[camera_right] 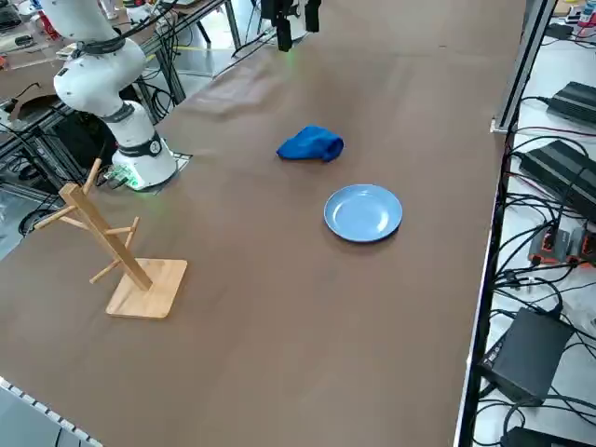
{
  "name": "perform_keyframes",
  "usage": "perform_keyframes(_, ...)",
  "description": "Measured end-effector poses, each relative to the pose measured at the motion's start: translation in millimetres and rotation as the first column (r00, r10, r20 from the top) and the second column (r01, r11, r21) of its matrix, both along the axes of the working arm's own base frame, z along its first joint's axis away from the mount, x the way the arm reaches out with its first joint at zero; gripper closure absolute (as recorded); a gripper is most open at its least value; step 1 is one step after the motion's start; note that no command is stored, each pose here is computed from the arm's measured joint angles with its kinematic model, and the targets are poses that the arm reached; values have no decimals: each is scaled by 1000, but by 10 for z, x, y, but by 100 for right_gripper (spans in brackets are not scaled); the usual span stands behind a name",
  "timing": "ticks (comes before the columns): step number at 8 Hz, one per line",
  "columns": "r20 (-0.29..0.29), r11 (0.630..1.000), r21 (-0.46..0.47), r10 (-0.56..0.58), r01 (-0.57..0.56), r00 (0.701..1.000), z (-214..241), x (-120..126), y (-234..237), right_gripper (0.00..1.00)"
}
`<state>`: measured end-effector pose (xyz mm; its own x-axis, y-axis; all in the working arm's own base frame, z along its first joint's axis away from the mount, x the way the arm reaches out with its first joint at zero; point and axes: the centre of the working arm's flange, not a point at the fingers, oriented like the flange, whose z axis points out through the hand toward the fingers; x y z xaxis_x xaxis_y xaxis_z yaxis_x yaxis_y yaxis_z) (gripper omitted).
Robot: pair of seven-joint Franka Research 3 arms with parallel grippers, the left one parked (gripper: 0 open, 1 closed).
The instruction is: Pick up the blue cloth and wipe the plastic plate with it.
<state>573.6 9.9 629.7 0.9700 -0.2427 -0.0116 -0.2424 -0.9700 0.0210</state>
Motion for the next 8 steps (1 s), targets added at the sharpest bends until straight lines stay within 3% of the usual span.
perform_keyframes(8, -2, 1000, 6, 2, -2, 1000, -1, -1, -7, 0)
